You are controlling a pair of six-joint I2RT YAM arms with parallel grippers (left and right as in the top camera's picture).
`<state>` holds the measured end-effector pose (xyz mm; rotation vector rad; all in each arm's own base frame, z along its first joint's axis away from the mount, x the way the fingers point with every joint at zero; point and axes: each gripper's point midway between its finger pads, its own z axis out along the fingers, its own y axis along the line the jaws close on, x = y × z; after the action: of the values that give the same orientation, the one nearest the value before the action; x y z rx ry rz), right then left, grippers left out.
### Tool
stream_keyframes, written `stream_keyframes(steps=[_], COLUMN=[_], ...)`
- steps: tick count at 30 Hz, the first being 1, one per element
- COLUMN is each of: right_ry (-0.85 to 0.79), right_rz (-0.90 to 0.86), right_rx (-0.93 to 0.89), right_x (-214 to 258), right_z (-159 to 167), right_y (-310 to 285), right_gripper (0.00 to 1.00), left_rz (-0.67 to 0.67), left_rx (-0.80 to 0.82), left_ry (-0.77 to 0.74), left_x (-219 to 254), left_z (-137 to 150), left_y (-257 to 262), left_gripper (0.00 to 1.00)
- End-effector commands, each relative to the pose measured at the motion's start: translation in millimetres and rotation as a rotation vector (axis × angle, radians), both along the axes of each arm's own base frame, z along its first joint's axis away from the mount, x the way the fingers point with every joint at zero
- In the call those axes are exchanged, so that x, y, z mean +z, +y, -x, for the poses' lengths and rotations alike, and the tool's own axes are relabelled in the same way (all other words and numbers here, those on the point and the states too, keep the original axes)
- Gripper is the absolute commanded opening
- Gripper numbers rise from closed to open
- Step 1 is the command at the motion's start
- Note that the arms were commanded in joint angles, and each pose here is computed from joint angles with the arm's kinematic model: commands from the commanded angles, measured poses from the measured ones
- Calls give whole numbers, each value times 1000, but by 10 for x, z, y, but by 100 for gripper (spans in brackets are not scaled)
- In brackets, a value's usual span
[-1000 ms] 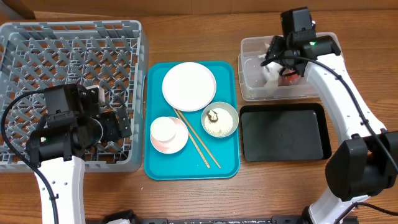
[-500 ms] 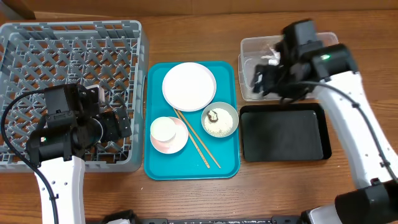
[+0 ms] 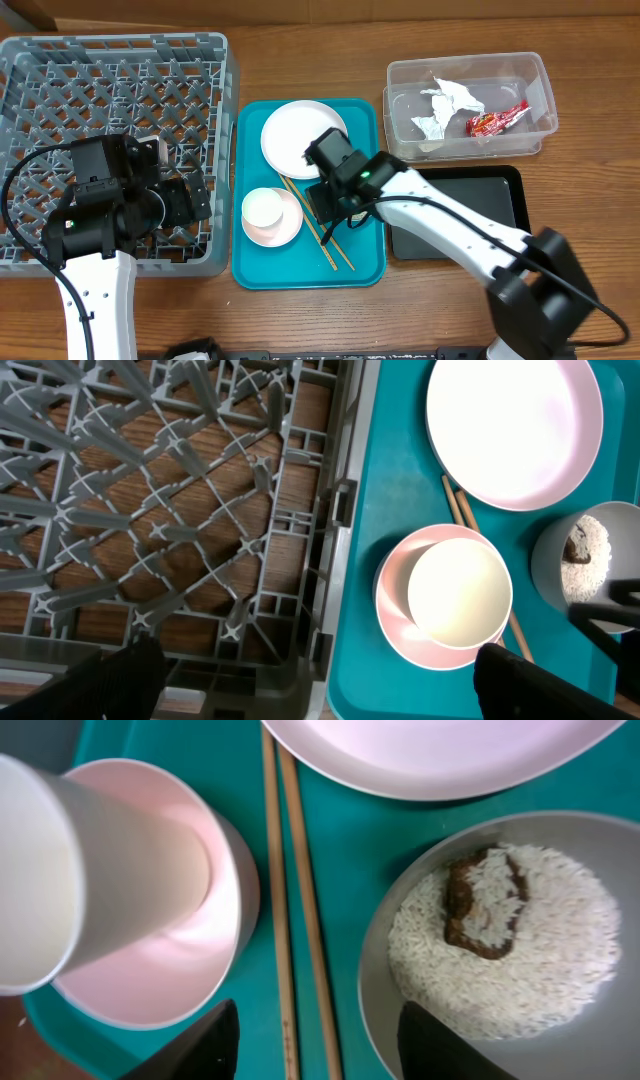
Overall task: Sort waste into correct bins and load items into the dishwasher
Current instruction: 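Grasp the rim of the rice bowl with the right gripper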
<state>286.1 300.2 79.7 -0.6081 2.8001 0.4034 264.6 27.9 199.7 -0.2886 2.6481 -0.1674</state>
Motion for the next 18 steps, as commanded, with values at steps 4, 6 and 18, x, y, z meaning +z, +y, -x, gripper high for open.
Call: stream_keyframes(steps=[4, 6, 18], right_ry=[-12, -25, 20], right_rz=[60, 82, 133], right_rx=[-9, -51, -50], right_x=[-263, -285, -538], right_z=[-3, -47, -7], right_y=[63, 14, -31], right_gripper=[42, 40, 38], left_rz=[-5, -5, -5], left_rx=[-21, -21, -21], left_ry=[-25, -25, -25], left_x=[81, 81, 80], left_z=[-40, -40, -40], left_y=[1, 1, 1], left_gripper=[100, 100, 100])
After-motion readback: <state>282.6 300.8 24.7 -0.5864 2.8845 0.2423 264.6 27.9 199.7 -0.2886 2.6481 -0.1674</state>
